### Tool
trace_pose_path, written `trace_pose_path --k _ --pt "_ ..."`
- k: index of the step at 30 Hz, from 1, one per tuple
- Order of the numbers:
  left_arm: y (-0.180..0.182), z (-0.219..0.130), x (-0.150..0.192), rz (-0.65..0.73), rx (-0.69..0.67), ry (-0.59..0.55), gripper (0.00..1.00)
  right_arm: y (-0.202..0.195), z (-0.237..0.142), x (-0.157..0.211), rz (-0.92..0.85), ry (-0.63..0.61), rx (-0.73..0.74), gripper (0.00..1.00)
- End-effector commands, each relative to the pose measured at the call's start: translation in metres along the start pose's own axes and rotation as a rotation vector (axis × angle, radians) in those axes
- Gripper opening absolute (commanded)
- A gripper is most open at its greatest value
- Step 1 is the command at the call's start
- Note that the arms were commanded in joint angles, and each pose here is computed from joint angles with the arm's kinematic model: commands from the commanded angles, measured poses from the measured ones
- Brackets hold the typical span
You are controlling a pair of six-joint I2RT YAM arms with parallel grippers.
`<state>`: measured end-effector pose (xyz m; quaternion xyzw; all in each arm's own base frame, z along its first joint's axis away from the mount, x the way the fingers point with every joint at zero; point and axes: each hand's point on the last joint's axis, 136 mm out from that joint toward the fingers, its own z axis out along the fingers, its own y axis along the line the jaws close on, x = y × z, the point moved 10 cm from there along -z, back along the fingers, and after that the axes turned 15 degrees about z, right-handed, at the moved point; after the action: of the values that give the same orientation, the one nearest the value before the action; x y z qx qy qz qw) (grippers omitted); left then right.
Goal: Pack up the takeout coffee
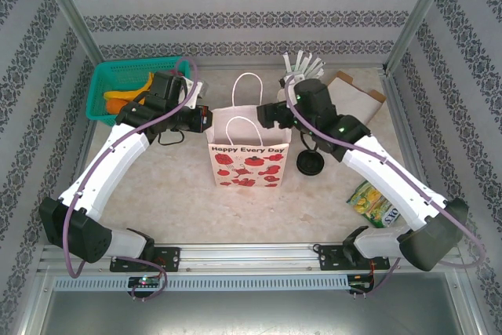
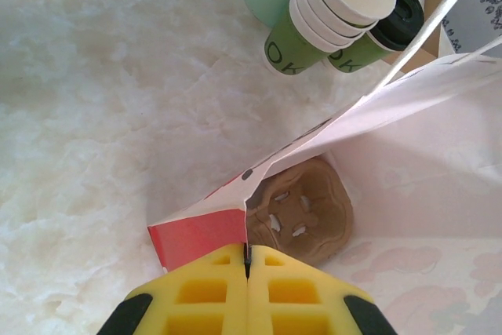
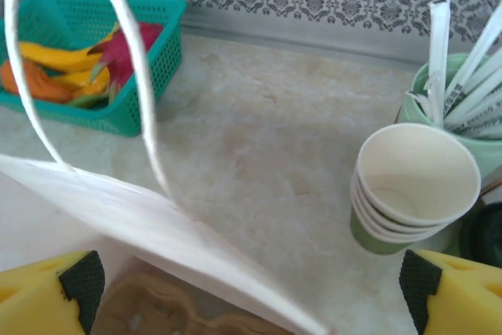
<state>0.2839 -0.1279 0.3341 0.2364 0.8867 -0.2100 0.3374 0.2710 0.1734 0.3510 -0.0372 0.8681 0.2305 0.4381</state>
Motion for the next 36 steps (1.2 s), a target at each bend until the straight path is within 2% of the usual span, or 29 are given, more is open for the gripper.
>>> trace_pose_path --k 1,4,8,11,14,17,21,24,27,32,36 --pt "-0.004 0.000 -0.010 0.049 0.024 -0.030 0.00 -0.004 0.000 0.004 -0.193 0.084 -0.162 0.97" --pt "-0.005 0.001 -0.013 0.041 0.048 -0.036 0.00 -0.007 0.006 0.013 -0.320 0.139 -0.271 0.94" --pt "-0.005 0.001 -0.014 0.043 0.048 -0.038 0.00 -0.009 0.013 0.011 -0.424 0.126 -0.269 0.94" --pt "-0.005 0.001 -0.015 0.042 0.053 -0.038 0.00 -0.010 0.018 0.004 -0.412 0.202 -0.302 0.98" --pt "-0.005 0.001 -0.016 0.044 0.059 -0.040 0.00 -0.013 0.028 -0.005 -0.381 0.292 -0.324 0.95" --pt "-0.005 0.002 -0.016 0.046 0.061 -0.041 0.00 -0.017 0.040 -0.012 -0.347 0.315 -0.351 0.93" --pt "-0.005 0.004 -0.017 0.051 0.072 -0.040 0.00 -0.019 0.053 -0.015 -0.383 0.325 -0.399 0.89" --pt "-0.005 0.005 -0.020 0.049 0.081 -0.040 0.00 -0.020 0.064 -0.018 -0.419 0.349 -0.398 0.82" --pt "-0.006 0.004 -0.025 0.046 0.115 -0.046 0.00 -0.019 0.070 -0.017 -0.471 0.360 -0.407 0.81" --pt "-0.003 0.005 -0.028 0.038 0.112 -0.033 0.00 -0.018 0.071 -0.018 -0.465 0.367 -0.435 0.72" --pt "-0.001 0.004 -0.030 0.022 0.131 -0.031 0.00 -0.018 0.066 -0.019 -0.428 0.366 -0.443 0.55"
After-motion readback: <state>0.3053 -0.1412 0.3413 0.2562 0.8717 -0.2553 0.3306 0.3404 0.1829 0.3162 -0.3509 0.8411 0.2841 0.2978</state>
